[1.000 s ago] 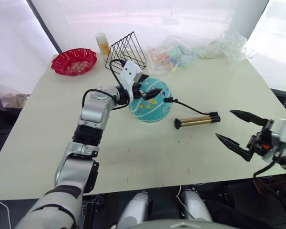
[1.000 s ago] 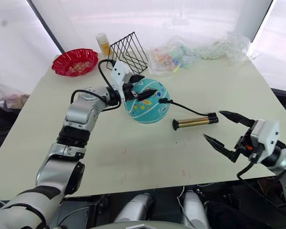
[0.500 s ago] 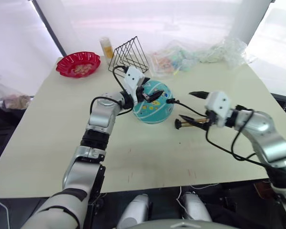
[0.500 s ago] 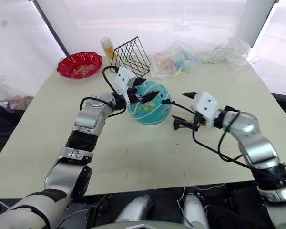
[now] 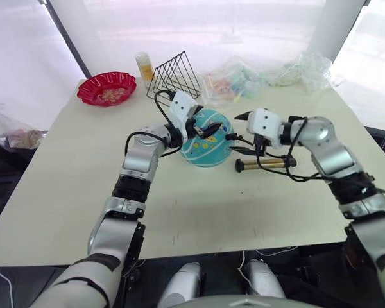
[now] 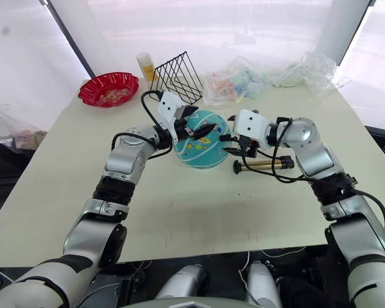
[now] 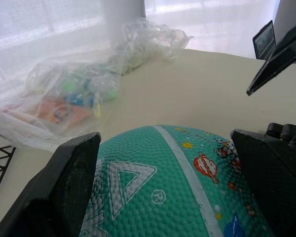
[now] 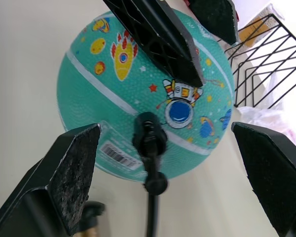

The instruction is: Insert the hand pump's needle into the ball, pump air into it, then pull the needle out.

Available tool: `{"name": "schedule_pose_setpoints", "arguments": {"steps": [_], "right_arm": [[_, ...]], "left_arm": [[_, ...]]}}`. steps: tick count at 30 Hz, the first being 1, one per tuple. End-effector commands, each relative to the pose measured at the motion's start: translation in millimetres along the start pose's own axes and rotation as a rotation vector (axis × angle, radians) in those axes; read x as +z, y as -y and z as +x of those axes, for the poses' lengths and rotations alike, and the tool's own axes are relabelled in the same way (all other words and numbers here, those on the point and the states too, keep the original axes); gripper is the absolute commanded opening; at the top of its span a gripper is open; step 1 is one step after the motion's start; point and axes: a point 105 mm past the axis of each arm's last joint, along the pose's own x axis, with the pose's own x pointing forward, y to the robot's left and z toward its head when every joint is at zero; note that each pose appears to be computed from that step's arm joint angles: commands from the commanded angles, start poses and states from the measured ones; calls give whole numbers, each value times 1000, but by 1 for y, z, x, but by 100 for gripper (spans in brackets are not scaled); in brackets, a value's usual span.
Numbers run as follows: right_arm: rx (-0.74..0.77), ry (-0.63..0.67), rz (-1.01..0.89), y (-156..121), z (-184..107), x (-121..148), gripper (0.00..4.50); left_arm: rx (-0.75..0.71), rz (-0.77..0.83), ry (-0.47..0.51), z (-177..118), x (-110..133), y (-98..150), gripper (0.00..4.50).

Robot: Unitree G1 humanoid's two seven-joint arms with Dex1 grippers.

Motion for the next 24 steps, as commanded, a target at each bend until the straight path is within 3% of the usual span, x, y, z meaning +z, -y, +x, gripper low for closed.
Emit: {"name": "schedule_pose_setpoints", "arguments": {"steps": [1,8,10,11,12,14,17,18,19,24], "right_arm": [[17,9,-89,6,2,7,447],[41,-10,-144,7,5,4,447],[46,-4,-147,7,6,4,395],[47,3,-145,6,7,5,395],[49,4,-147,6,7,5,330],[55,-6,-159,5,8,3,280],[64,-17,-174,3,8,0,139],[65,-17,-176,3,8,0,74],[63,-12,-170,3,8,0,44],[78,0,-175,1,7,1,36]], "left_arm": [[-27,-87,-181,-2,-58,14,450],[-21,-89,-175,-2,-58,14,450],[-20,-91,-173,-2,-58,14,450],[-20,-91,-173,-2,-58,14,450],[-20,-91,-173,-2,-58,14,450],[-19,-92,-173,-2,-58,14,450],[-19,-95,-172,-3,-58,14,450],[-19,-95,-172,-3,-58,14,450],[-18,-95,-172,-3,-58,14,450],[-27,-71,-187,-3,-62,17,450]]}}
